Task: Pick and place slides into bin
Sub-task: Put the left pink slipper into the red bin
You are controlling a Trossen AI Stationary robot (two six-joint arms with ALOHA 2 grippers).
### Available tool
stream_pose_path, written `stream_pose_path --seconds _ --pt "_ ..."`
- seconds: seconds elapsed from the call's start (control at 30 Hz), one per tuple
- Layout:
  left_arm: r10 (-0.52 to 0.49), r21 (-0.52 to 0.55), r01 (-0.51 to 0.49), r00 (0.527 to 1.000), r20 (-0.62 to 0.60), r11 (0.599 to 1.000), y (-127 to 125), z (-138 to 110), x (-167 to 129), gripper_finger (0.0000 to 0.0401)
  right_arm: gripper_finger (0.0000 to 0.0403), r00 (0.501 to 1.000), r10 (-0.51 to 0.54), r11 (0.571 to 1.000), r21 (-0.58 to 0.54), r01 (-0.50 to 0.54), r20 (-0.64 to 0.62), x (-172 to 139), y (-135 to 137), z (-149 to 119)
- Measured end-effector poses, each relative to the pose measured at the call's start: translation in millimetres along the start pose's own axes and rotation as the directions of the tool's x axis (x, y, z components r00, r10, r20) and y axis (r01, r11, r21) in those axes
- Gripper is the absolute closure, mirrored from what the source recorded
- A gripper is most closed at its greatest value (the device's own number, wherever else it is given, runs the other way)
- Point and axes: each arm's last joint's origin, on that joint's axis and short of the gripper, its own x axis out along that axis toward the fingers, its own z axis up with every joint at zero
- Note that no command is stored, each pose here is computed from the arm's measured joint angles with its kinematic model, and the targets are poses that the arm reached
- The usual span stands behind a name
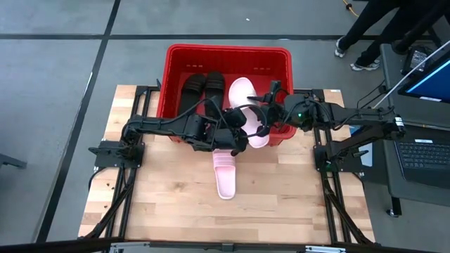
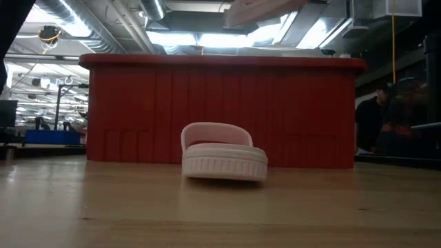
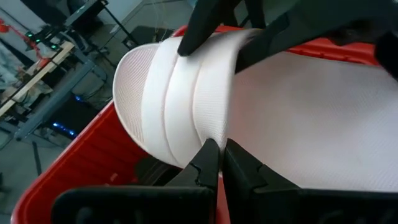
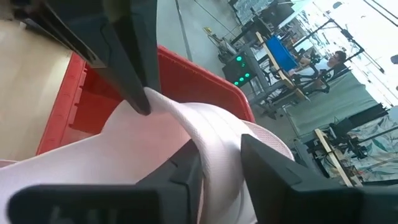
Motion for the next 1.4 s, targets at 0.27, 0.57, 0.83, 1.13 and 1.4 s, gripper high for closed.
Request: stream_pose_path --seconds 0.27,0.57,0.83,1.13,1.4 --pt "-0.006 0.013 0.006 1.000 0.002 1.000 -0.4 0.4 -0.1 0.0398 0.0350 1.000 0.010 1.000 -0.006 -0.010 -0.006 0.1 0.9 -0.8" --pt "0.005 0.077 -0.005 1.000 0.009 0.997 -0.5 0.8 -0.6 0.0384 0.0389 1.000 0.006 1.000 0.002 -0.006 0.001 0.4 0.4 -0.2" --pt "-0.007 0.091 0.004 0.999 0.033 0.996 10.3 4.5 -12.5 0.0339 0.0390 1.000 -0.008 1.000 0.024 0.008 0.029 -3.0 -7.1 6.9" --pt "-0.041 0.104 0.030 0.994 0.099 0.994 46.8 9.5 -52.7 0.0300 0.0390 0.997 -0.065 0.996 0.061 0.062 0.043 -6.7 -27.6 12.2" --pt "0.120 0.023 -0.121 0.992 0.048 0.992 100.8 -12.7 -78.6 0.0312 0.0390 0.994 -0.108 0.986 0.130 0.104 0.028 -5.0 -40.7 9.3"
